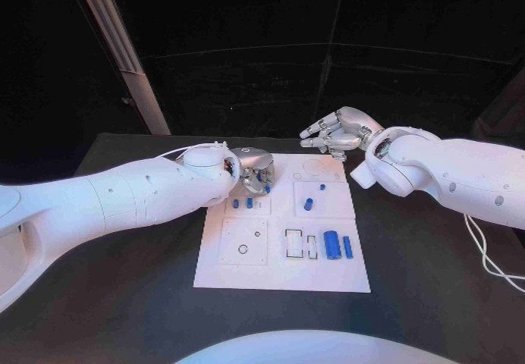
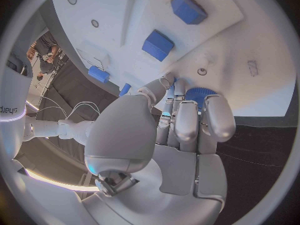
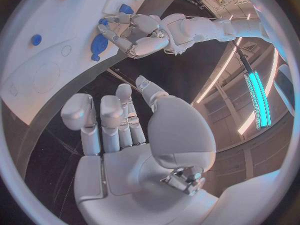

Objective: Assemble the parts on the task board

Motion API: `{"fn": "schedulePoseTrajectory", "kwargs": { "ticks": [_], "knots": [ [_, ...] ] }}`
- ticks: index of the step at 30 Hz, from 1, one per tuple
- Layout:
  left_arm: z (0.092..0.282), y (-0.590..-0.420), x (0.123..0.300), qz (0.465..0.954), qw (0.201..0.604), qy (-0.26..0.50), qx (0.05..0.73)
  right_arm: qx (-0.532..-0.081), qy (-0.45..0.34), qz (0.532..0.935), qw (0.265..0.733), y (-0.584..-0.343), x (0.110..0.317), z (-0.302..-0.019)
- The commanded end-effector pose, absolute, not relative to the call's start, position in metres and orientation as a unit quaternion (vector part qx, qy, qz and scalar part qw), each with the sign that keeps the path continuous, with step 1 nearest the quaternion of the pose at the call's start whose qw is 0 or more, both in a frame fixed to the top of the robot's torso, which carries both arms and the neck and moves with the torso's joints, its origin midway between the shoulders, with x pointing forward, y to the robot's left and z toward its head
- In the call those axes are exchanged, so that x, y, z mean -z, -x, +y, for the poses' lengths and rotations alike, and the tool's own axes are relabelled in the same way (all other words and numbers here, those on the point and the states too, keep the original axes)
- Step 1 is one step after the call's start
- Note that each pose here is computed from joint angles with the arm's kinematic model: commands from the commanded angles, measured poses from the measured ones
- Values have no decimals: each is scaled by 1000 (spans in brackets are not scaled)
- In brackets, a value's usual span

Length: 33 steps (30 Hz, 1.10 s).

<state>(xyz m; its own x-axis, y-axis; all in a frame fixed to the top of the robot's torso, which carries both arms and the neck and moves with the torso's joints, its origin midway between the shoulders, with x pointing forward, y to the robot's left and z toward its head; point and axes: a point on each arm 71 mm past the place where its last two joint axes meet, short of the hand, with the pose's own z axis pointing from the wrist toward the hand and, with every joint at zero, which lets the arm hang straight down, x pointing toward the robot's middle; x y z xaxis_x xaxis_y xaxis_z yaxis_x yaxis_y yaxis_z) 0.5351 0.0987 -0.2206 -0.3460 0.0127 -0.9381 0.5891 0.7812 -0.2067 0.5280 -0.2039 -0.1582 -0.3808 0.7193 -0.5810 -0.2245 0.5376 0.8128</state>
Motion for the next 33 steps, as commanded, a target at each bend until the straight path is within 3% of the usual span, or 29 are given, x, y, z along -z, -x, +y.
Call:
{"fn": "schedulePoseTrajectory", "kwargs": {
  "ticks": [1, 14, 33],
  "knots": [
    [100, -535, 217, 762, 554, -186, 279, -449, -174, 698, 530, -528, 157, -203],
    [113, -530, 199, 748, 568, -150, 310, -447, -175, 699, 531, -529, 157, -206],
    [153, -527, 202, 777, 547, -123, 286, -442, -174, 700, 533, -529, 158, -209]
  ]
}}
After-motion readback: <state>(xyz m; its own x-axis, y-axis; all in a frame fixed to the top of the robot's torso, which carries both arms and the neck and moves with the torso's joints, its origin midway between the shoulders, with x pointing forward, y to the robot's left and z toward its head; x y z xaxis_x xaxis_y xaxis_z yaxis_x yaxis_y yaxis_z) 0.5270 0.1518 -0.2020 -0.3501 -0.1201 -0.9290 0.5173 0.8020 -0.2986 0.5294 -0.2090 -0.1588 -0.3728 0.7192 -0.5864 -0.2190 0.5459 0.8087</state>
